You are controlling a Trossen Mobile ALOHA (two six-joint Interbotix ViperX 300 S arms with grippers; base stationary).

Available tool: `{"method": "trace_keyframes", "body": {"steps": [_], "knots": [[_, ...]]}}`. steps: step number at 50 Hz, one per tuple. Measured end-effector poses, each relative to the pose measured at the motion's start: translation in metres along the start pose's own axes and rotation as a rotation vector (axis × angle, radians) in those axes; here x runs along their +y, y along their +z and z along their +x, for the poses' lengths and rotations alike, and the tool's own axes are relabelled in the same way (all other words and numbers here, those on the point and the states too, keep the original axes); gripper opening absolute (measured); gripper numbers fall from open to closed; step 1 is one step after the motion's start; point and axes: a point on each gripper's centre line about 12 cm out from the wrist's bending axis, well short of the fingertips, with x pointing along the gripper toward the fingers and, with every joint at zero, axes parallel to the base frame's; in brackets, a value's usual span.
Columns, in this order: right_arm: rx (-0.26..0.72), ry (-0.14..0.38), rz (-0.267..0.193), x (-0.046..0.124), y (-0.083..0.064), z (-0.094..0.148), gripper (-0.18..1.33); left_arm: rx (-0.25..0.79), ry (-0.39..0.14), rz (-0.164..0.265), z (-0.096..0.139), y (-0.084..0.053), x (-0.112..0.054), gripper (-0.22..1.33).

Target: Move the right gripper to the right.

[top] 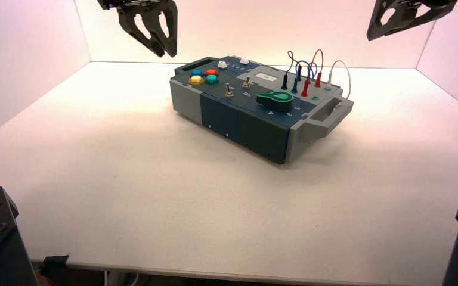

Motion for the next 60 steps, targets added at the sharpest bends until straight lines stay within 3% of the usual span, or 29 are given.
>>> {"method": "trace_keyframes", "body": {"steps": [31,43,51,52,53,54,58,60], "knots": [[0.000,-0.010,0.008,-0.003,0.000,0.000,0.83,0.025,-0.006,-0.002,0.006,-0.002,0.000,0.81],[0.015,-0.129,0.145,-0.044,-0.008,-0.004,0.84,0.027,-0.008,0.002,0.006,-0.002,-0.001,0.81],[0.016,-0.321,0.374,-0.098,-0.033,-0.027,1.01,0.030,-0.009,0.002,0.006,-0.002,-0.001,0.81],[0.016,-0.321,0.374,-0.098,-0.033,-0.027,1.01,0.030,-0.009,0.003,0.006,-0.002,-0.001,0.81],[-0.006,-0.383,0.442,-0.110,-0.042,-0.038,1.01,0.033,-0.010,0.003,0.007,-0.002,-0.001,0.81],[-0.020,-0.409,0.467,-0.114,-0.046,-0.043,1.01,0.033,-0.011,0.005,0.007,-0.002,-0.002,0.81],[-0.073,-0.463,0.498,-0.119,-0.052,-0.055,1.01,0.035,-0.011,0.004,0.008,-0.002,-0.002,0.81],[-0.092,-0.488,0.491,-0.120,-0.053,-0.061,1.01,0.037,-0.012,0.007,0.008,-0.001,-0.003,0.81]]}}
